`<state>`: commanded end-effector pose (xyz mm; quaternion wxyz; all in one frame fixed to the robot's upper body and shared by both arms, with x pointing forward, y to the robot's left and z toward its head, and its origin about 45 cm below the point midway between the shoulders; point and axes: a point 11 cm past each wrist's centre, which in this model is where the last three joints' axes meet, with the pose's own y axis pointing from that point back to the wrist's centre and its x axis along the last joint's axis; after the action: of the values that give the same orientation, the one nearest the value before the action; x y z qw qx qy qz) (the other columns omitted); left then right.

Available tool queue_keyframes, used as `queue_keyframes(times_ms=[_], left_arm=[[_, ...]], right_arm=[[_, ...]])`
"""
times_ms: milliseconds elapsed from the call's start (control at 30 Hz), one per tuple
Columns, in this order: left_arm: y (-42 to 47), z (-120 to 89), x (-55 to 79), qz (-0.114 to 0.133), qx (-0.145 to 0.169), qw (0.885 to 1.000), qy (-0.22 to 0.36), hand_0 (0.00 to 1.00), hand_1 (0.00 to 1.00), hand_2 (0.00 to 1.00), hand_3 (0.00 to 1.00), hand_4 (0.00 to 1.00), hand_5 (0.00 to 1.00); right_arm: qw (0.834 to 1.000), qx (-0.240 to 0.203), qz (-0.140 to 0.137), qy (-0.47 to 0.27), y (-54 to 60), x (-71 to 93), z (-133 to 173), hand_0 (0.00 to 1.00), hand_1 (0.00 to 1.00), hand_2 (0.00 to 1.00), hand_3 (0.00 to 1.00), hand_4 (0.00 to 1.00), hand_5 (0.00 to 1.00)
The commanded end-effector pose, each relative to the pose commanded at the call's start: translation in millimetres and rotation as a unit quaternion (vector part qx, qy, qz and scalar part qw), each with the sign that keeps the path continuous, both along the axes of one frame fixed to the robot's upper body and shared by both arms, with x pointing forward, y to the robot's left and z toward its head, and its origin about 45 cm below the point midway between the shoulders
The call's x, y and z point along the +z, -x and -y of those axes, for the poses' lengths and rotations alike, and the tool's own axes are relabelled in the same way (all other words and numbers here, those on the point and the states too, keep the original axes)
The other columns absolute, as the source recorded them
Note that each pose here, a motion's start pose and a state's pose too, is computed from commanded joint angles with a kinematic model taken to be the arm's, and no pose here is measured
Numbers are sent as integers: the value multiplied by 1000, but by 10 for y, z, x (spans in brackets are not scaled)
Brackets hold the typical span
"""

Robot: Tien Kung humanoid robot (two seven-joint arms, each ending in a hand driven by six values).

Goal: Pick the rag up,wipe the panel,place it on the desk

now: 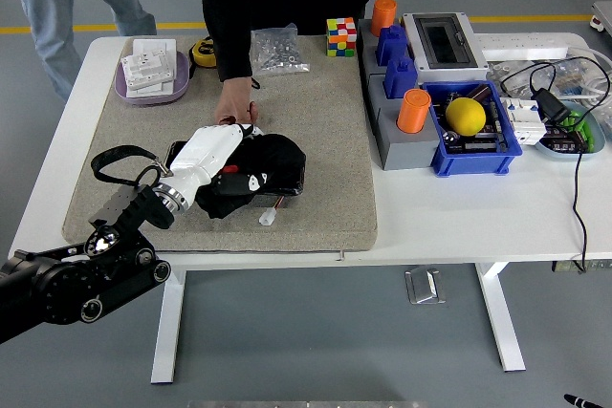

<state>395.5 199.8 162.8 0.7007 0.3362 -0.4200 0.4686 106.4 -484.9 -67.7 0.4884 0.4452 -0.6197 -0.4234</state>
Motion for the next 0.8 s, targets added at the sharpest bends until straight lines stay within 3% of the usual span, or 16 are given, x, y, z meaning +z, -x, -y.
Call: queue_keyframes(times_ms=[800], left_arm=[[33, 310, 3, 0, -32, 999, -4, 305, 179, 559, 540, 458, 86]], right_arm=[[1000, 4, -3, 2, -8, 15, 25, 792, 667, 718, 653, 998, 510]])
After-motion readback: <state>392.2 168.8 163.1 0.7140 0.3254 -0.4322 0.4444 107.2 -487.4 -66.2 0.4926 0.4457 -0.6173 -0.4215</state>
